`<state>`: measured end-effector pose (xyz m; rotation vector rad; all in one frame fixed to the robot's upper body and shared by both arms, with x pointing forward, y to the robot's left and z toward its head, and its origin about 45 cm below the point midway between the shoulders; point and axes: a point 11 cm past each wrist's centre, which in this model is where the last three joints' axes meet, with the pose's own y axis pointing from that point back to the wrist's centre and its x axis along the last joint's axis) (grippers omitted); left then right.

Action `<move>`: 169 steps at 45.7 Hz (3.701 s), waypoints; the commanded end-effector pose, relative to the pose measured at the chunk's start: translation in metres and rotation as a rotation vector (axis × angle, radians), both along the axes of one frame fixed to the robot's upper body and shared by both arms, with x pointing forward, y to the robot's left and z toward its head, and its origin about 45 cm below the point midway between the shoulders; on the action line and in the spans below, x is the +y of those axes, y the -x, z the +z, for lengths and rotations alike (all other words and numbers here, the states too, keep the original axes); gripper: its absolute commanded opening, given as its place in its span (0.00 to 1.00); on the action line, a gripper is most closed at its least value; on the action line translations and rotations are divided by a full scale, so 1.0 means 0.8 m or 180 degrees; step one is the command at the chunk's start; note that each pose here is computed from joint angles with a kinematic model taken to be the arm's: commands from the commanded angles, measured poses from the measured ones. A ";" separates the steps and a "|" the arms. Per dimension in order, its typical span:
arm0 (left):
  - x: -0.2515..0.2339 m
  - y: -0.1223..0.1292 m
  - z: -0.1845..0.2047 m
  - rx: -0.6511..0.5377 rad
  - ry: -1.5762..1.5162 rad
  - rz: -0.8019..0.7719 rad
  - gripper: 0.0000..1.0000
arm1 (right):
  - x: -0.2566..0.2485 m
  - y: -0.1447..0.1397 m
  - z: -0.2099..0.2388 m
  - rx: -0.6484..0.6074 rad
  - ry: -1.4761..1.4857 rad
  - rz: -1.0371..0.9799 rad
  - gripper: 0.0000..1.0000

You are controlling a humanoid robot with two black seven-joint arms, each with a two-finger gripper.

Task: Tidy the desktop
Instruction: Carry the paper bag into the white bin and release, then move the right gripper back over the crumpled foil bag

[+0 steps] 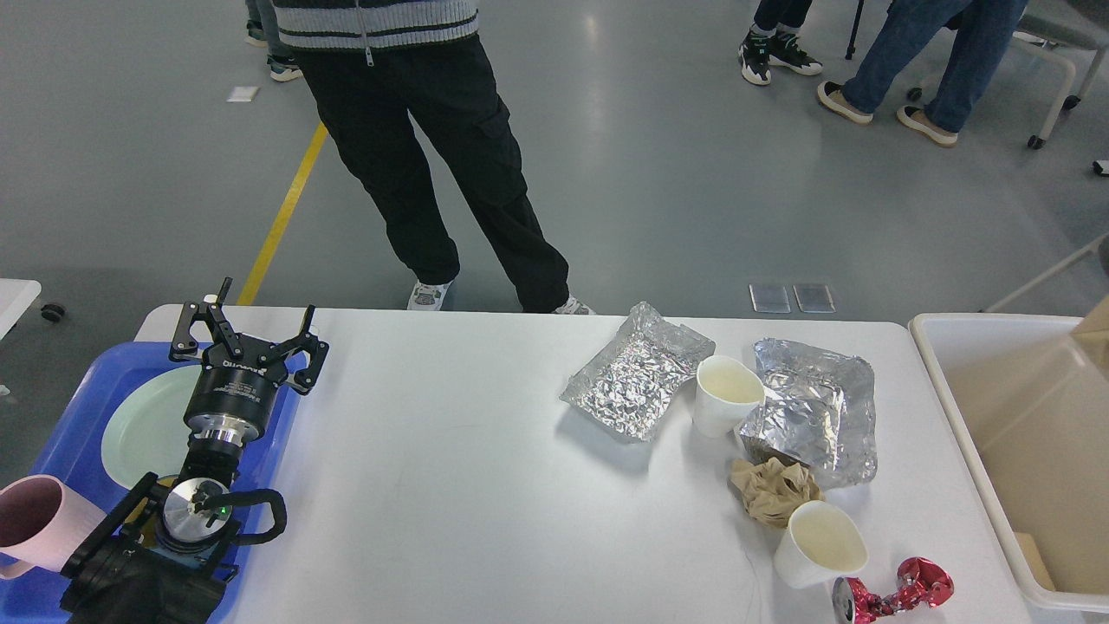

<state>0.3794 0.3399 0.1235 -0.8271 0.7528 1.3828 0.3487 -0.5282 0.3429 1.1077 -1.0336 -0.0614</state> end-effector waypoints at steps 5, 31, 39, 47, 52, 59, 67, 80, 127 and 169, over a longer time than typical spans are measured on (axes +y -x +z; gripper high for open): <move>0.000 0.000 0.000 -0.0002 0.0004 0.0002 0.96 | -0.073 -0.001 -0.104 -0.0074 0.0244 -0.0162 0.00; 0.000 0.000 0.000 0.0003 -0.0001 0.0002 0.96 | -0.064 0.059 -0.318 -0.0459 0.0675 -0.0147 0.00; 0.000 0.000 -0.001 0.0007 -0.0002 0.0004 0.96 | -0.059 0.083 -0.341 -0.0511 0.0827 -0.0125 0.00; 0.001 0.000 0.000 -0.0003 0.0001 0.0004 0.96 | -0.056 0.101 -0.358 -0.0431 0.0803 -0.0151 0.00; 0.001 0.000 0.000 0.0001 0.0004 0.0008 0.96 | -0.040 0.115 -0.381 -0.0362 0.0696 -0.0167 0.00; 0.000 0.000 0.000 0.0003 -0.0001 0.0001 0.96 | -0.023 0.126 -0.401 -0.0302 0.0582 -0.0188 0.00; 0.001 0.000 0.000 0.0001 0.0000 0.0006 0.96 | -0.012 0.132 -0.412 -0.0245 0.0531 -0.0161 0.00; 0.001 0.000 0.000 0.0001 0.0001 0.0006 0.96 | -0.014 0.127 -0.406 -0.0388 0.0648 -0.0162 0.19; 0.001 0.000 0.000 0.0001 0.0005 0.0008 0.96 | 0.006 -0.032 -0.231 -0.0151 -0.0371 0.0066 1.00; 0.001 0.000 0.000 0.0001 0.0005 0.0008 0.96 | 0.375 0.003 0.128 0.1574 -0.1016 0.2362 1.00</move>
